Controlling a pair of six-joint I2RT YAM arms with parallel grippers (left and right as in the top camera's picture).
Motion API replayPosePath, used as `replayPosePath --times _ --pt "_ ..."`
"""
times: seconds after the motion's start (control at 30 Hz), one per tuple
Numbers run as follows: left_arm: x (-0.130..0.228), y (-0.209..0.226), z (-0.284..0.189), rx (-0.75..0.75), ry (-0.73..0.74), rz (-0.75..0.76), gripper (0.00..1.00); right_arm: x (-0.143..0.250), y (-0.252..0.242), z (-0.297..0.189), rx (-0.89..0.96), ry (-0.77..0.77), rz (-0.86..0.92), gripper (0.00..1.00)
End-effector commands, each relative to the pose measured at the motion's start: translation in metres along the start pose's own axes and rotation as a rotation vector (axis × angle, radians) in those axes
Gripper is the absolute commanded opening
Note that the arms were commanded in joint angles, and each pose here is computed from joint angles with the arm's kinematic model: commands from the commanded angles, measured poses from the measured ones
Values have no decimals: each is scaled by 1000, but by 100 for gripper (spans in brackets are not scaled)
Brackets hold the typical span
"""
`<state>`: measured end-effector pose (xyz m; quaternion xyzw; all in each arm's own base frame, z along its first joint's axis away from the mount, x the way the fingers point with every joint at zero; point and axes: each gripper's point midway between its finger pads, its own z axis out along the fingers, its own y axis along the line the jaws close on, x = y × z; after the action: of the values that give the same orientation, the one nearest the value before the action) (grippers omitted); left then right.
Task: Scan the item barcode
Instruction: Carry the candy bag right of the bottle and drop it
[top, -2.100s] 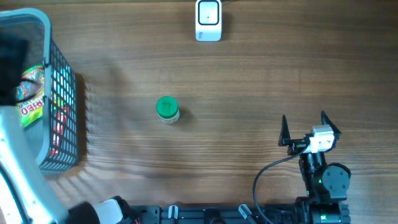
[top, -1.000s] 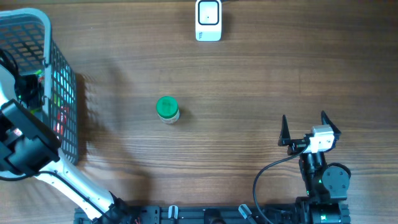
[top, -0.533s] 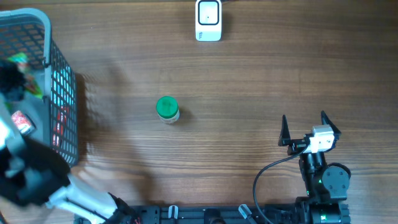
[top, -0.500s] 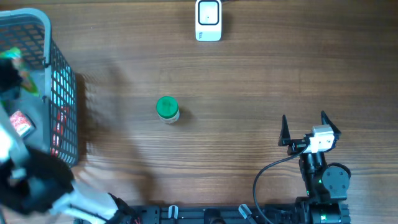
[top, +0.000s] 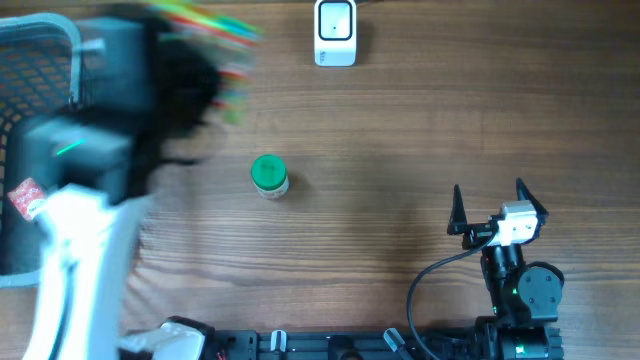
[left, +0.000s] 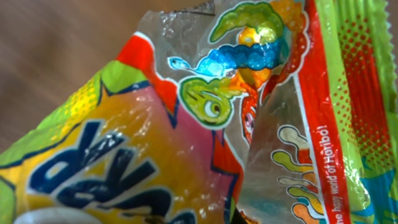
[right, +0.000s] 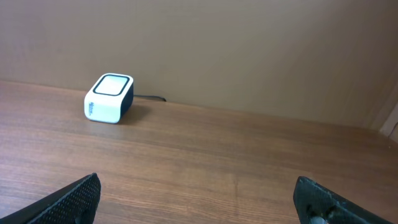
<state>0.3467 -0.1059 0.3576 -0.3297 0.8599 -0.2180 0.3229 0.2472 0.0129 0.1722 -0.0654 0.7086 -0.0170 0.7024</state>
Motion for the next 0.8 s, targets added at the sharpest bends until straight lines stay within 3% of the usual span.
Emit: replayPosePath --times 0.0,0.23,0.43,0.47,0.5,0.53,0.57,0.77 --pt "83 1 71 -189 99 176 4 -2 -1 0 2 -8 11 100" --pt "211 52 175 -456 325 413 4 -2 -1 0 2 -8 12 100" --pt "278 82 210 -543 439 521 7 -1 -1 0 2 -8 11 100" --pt "278 80 210 -535 436 544 23 -2 -1 0 2 -8 11 100" --pt "274 75 208 -517 427 570 46 -2 -1 0 2 -8 11 100" --pt "268 69 206 -498 415 600 83 -2 -1 0 2 -8 12 100" --pt "260 62 202 -482 400 619 100 -2 -1 0 2 -8 11 100" --pt "165 -22 133 -251 233 676 100 -2 -1 0 2 -8 12 100"
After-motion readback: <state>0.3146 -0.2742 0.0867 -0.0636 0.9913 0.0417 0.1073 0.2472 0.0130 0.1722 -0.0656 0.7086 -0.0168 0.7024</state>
